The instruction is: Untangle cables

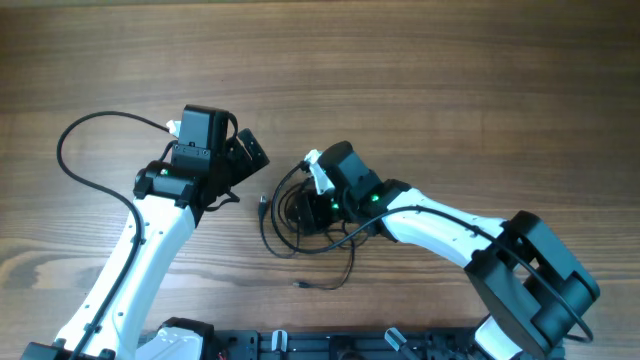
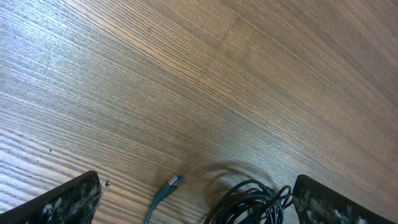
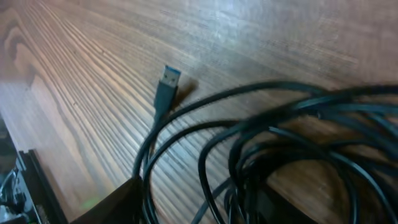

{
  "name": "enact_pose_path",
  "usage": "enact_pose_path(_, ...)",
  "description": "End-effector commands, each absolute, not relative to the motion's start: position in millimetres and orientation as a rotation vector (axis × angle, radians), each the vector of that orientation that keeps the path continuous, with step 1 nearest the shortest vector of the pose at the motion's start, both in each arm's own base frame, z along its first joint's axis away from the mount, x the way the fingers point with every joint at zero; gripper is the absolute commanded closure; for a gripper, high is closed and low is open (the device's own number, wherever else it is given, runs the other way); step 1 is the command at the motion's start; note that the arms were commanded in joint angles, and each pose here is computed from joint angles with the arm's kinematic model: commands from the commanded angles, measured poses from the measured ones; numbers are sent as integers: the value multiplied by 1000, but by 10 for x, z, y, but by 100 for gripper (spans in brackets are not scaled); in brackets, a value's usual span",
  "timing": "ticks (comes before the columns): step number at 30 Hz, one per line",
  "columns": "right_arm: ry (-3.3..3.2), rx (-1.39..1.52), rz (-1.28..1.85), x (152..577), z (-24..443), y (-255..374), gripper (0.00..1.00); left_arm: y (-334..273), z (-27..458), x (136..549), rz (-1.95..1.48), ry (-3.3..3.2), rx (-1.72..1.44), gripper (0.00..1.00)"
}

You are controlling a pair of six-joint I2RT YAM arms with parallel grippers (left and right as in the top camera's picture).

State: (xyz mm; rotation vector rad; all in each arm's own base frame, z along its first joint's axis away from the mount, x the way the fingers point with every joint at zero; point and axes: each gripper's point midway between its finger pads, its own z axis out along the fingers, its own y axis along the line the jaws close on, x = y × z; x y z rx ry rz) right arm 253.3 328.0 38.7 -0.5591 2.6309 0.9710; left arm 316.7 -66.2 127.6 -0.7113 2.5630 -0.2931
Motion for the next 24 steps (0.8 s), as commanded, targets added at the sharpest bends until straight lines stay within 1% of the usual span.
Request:
enact_pose_path(1,2630,-566,916,2599,303,3262,48,-634,1282,3179,-279,2553,-730,0)
enact_pose_path(2,2638,-565,912,2595,275,3258,50,-634,1282,3178,-279,2554,-730,0)
enact_pose_path(5,2641,-570,923,2585,254,3271,59,-634,1282,3178,-280,2554,-730,0)
enact_pose_path(9,2643,-591,959,2530,269,3309,61,-634,1280,3175,-279,2555,-730,0)
enact_pose_path(10,2642,-590,958,2534,271,3309,60,-632,1278,3171,-277,2557,-731,0)
enact_pose_path(15,2654,-579,946,2515,354,3244,49,-630,1273,3162,-275,2561,-731,0)
enact_pose_path(19,2626,-672,898,2472,466,3155,49,-630,1274,3163,-275,2560,-732,0)
enact_pose_path(22,2640,-688,871,2453,426,3117,55,-630,1274,3163,-275,2560,-732,0)
enact_pose_path(24,2640,-695,871,2443,423,3122,63,-630,1273,3163,-275,2560,-732,0)
